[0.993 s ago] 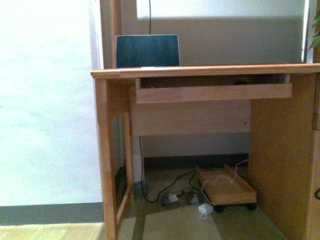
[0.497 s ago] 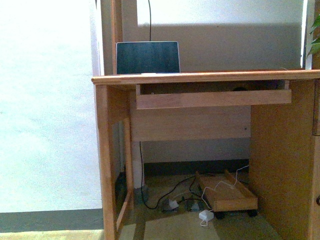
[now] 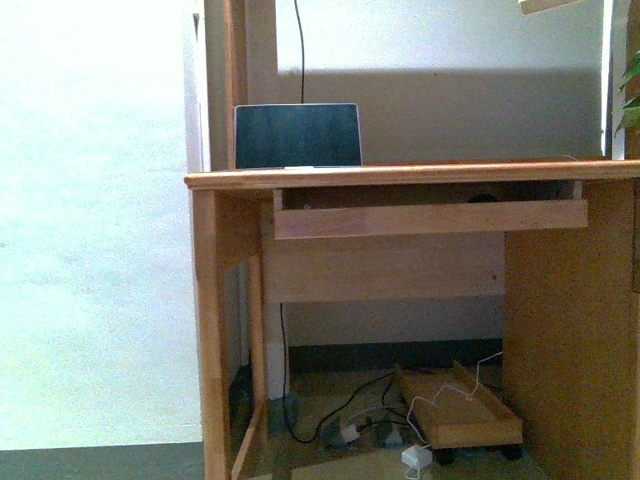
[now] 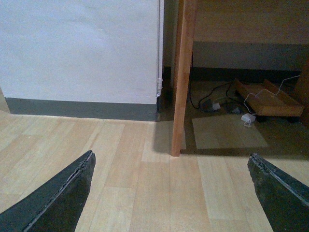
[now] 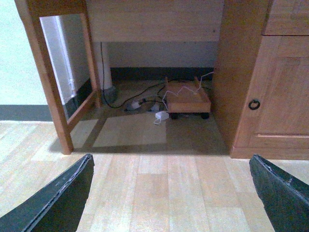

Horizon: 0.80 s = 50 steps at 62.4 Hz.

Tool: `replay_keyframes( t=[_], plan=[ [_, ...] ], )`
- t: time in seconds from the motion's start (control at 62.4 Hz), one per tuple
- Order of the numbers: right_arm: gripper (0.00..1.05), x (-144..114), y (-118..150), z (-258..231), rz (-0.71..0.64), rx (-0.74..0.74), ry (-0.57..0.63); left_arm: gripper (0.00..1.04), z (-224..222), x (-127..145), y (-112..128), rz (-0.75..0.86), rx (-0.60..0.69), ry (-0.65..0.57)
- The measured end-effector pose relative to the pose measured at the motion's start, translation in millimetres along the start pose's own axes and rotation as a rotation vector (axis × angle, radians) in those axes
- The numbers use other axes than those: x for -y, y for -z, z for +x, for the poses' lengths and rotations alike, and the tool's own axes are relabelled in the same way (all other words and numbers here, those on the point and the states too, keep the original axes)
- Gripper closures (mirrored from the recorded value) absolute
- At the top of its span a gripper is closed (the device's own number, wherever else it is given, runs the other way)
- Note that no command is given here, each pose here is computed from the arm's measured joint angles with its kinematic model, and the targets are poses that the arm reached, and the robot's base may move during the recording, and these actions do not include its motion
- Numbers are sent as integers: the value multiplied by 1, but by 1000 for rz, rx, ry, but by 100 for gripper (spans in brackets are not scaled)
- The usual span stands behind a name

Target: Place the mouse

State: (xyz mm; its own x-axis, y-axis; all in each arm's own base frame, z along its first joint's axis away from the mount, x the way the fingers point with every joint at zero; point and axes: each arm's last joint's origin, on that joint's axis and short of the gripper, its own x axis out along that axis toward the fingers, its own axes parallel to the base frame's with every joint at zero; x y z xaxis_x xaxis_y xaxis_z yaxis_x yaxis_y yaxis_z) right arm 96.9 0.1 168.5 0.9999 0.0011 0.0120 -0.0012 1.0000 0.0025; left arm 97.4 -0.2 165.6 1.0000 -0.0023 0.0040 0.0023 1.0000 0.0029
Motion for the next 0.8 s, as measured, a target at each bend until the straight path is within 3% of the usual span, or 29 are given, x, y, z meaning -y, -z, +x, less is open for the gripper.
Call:
replay_keyframes(
  t=[0.801],
  plan=[
    [7, 0, 0, 0, 0, 0, 0, 8, 0, 0, 0, 0, 0, 1]
  ],
)
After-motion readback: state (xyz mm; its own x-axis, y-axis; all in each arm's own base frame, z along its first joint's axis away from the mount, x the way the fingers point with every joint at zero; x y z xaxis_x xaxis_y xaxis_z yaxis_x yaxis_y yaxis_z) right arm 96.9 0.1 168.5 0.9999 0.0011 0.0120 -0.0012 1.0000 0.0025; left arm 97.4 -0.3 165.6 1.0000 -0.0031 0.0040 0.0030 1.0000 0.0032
